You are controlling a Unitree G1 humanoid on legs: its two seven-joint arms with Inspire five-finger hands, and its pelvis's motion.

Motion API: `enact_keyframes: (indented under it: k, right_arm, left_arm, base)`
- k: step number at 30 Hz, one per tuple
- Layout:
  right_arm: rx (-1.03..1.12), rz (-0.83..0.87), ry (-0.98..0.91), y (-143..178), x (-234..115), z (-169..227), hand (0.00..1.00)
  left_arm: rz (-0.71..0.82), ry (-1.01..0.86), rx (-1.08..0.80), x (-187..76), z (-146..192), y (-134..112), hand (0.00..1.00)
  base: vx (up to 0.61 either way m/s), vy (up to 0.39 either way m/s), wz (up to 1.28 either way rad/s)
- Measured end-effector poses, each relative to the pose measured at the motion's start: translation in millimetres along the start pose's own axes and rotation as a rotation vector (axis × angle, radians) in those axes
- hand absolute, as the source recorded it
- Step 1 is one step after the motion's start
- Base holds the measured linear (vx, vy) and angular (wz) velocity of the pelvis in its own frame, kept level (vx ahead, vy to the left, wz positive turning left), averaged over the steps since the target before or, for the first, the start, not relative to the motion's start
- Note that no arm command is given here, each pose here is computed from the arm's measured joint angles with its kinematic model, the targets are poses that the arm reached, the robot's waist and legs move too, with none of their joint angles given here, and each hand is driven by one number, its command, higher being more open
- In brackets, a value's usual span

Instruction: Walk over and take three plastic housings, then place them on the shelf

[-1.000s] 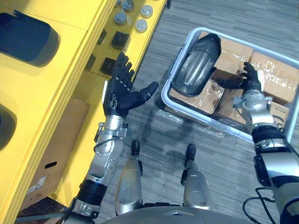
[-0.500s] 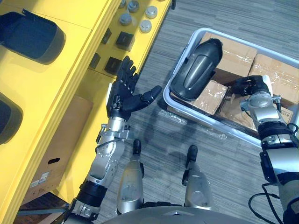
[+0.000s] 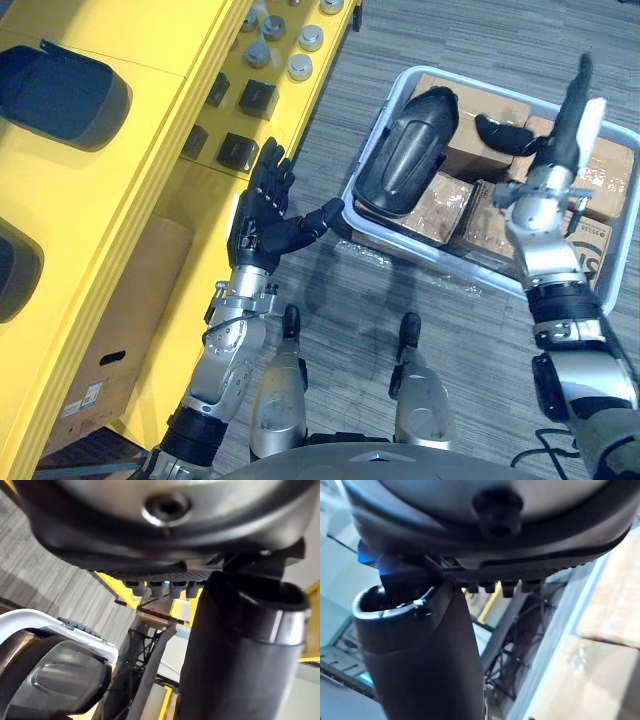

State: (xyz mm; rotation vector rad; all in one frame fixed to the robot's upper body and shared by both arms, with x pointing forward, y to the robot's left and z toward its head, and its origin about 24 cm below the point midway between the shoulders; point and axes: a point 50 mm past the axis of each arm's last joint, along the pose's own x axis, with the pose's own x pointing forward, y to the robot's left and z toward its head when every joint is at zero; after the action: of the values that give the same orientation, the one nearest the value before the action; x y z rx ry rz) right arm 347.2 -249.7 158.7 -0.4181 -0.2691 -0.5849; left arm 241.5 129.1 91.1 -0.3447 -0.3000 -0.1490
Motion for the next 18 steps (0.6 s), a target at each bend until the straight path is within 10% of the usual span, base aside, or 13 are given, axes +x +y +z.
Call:
enact_keyframes:
  k: [18]
  right_arm:
    - [-0.173, 0.235, 0.169, 41.9, -15.6, -35.8, 1.0]
  left_arm:
    - [0.037, 0.095, -0.017, -3.4, -24.0, -6.9, 1.0]
  base:
    - [-0.01, -0.001, 0.03]
